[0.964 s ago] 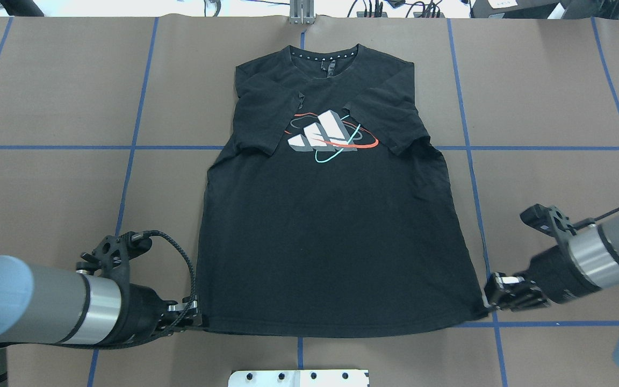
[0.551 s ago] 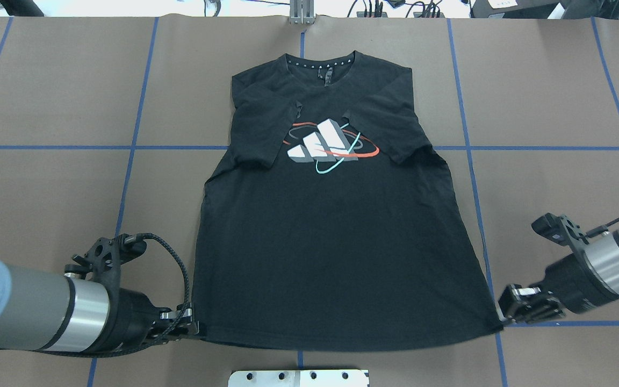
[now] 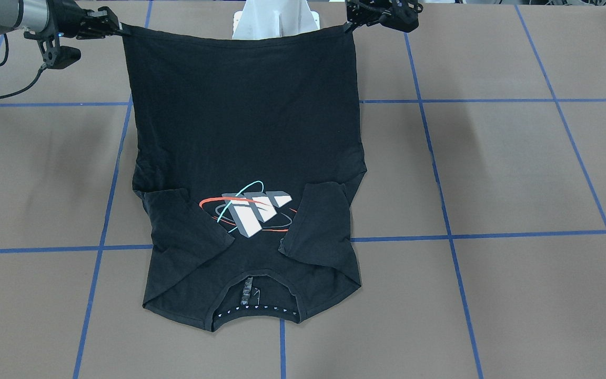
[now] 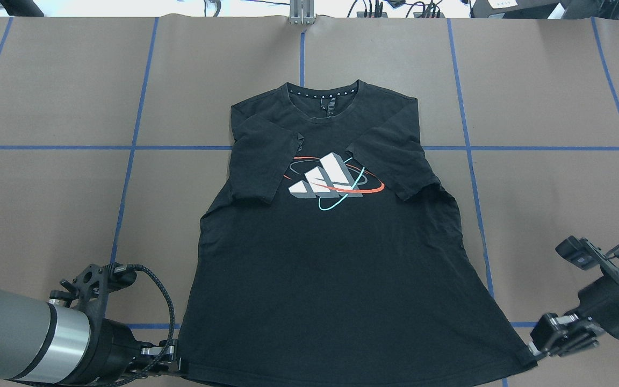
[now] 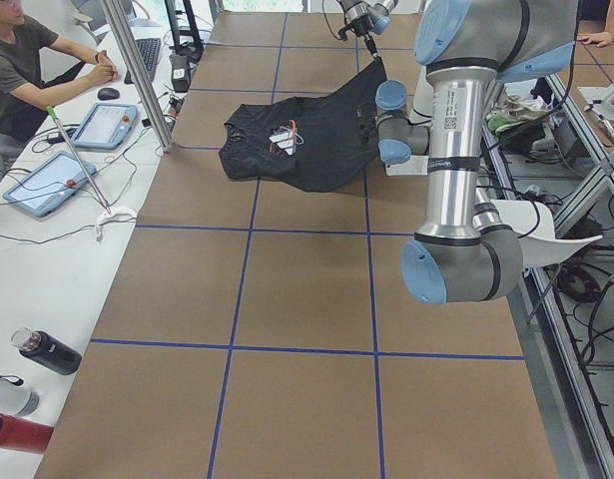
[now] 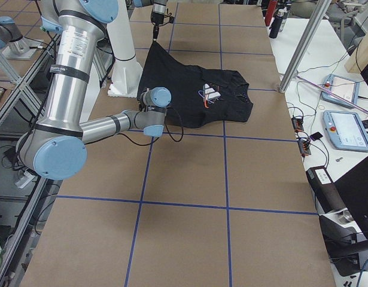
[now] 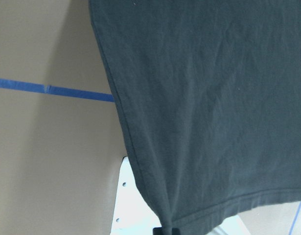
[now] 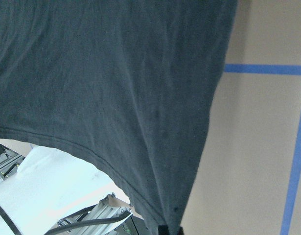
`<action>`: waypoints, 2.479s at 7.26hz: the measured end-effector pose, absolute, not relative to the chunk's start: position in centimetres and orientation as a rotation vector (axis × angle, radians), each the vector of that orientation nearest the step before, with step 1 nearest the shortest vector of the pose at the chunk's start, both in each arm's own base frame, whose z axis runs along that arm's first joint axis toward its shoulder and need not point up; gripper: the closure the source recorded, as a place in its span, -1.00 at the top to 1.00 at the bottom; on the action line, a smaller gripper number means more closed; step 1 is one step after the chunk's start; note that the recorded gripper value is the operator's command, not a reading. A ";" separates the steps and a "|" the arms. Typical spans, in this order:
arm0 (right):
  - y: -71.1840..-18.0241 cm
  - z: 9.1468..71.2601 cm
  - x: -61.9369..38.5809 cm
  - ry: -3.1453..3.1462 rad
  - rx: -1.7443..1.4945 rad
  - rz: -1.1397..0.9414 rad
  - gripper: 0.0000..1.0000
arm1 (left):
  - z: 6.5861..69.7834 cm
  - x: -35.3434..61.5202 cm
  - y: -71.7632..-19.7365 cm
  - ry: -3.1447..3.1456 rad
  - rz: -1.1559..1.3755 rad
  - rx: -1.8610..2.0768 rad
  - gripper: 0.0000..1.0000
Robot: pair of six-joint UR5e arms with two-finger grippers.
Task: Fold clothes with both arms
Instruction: 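Lift the hem with both grippers and fold it toward the collar, then lower the held hem over the collar with both grippers, laying it flat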
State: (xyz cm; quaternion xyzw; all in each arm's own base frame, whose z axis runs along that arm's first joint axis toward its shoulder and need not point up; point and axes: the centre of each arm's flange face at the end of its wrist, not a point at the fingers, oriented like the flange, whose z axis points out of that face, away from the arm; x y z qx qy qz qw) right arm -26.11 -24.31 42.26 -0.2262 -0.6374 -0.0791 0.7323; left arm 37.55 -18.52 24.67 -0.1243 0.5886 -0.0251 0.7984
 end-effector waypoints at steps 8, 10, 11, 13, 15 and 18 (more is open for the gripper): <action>-45.5 41.3 -22.2 -1.500 -0.109 0.063 -1.00 | 23.6 34.6 -35.8 1.304 -0.229 0.059 -1.00; -48.3 41.3 -20.7 -1.499 -0.050 0.100 -1.00 | 24.0 34.5 -39.8 1.283 -0.265 0.096 -1.00; -50.0 41.2 -20.3 -1.498 -0.032 0.119 -1.00 | 23.9 34.4 -41.6 1.277 -0.286 0.110 -1.00; -53.6 41.0 -19.9 -1.492 -0.010 0.159 -1.00 | 24.5 34.3 -45.4 1.248 -0.325 0.143 -1.00; -57.2 40.5 -20.8 -1.481 0.012 0.200 -1.00 | 25.2 34.9 -49.5 1.212 -0.347 0.173 -1.00; -61.9 40.9 -23.2 -1.445 0.049 0.286 -1.00 | 28.1 37.6 -53.5 1.236 -0.344 0.207 -1.00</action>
